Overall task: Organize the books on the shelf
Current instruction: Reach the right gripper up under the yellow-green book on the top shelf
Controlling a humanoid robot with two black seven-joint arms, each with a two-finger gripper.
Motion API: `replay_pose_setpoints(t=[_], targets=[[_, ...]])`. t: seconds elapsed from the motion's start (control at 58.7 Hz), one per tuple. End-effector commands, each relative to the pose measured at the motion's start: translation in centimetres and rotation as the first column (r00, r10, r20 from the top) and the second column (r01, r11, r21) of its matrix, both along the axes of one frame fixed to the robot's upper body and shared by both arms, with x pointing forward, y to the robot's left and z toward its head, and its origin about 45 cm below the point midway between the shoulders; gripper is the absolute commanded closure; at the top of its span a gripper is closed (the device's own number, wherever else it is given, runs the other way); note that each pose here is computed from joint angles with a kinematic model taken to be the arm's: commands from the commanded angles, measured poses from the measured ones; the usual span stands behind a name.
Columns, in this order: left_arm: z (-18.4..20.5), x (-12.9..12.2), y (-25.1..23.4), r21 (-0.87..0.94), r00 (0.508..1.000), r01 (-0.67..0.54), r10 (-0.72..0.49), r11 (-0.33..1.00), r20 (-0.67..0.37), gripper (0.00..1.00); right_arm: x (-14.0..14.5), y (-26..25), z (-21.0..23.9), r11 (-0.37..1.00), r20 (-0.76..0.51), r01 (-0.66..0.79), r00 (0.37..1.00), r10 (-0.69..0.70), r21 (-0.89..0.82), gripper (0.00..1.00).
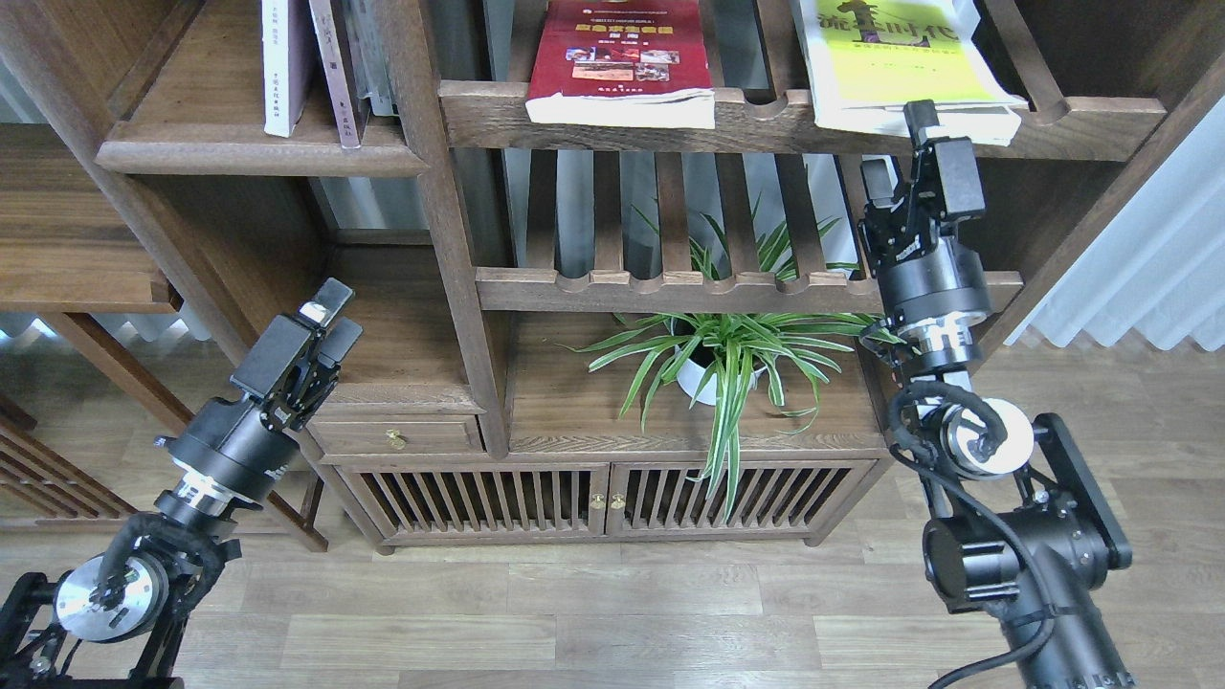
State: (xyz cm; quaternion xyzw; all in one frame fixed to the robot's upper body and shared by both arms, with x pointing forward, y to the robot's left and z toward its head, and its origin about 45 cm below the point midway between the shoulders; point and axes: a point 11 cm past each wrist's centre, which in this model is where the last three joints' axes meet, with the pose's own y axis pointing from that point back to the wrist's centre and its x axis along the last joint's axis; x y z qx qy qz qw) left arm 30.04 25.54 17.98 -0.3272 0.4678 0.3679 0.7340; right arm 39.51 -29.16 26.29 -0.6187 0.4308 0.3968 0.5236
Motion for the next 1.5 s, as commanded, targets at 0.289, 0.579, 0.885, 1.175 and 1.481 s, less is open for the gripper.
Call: replay_pose_setpoints(t=[0.289, 0.579, 0.885, 1.175, 1.481], targets=[[0.1, 0.0, 0.3, 0.011, 1.000, 0.001, -0.001, 1.000, 0.001, 0.00, 1.0, -0.1, 1.0, 1.000, -0.034, 0.003, 0.999, -0.003, -0.017, 0.04], [0.0, 0.0, 0.4, 0.017, 1.000, 0.000, 0.000, 1.000, 0.000, 0.00, 1.1, -0.8, 1.0, 0.999, -0.052, 0.006, 0.999, -0.009, -0.046, 0.49], [0.2, 0.0, 1.7, 0.034, 1.000, -0.024, 0.024, 0.999, 0.003, 0.00, 0.5, -1.5, 2.4, 0.987, -0.033, -0.052, 0.998, 0.048, -0.149, 0.96], [-0.5, -0.4, 2.1, 0.014, 0.999, -0.046, 0.046, 0.999, -0.020, 0.00, -4.0, -1.0, 3.4, 0.988, 0.029, -0.108, 0.993, 0.111, -0.109, 0.96], [0.0, -0.1, 2.6, -0.038, 0.998, -0.055, 0.054, 0.998, -0.014, 0.00, -8.4, -0.9, 1.5, 0.988, 0.059, -0.128, 0.989, 0.133, -0.091, 0.96]])
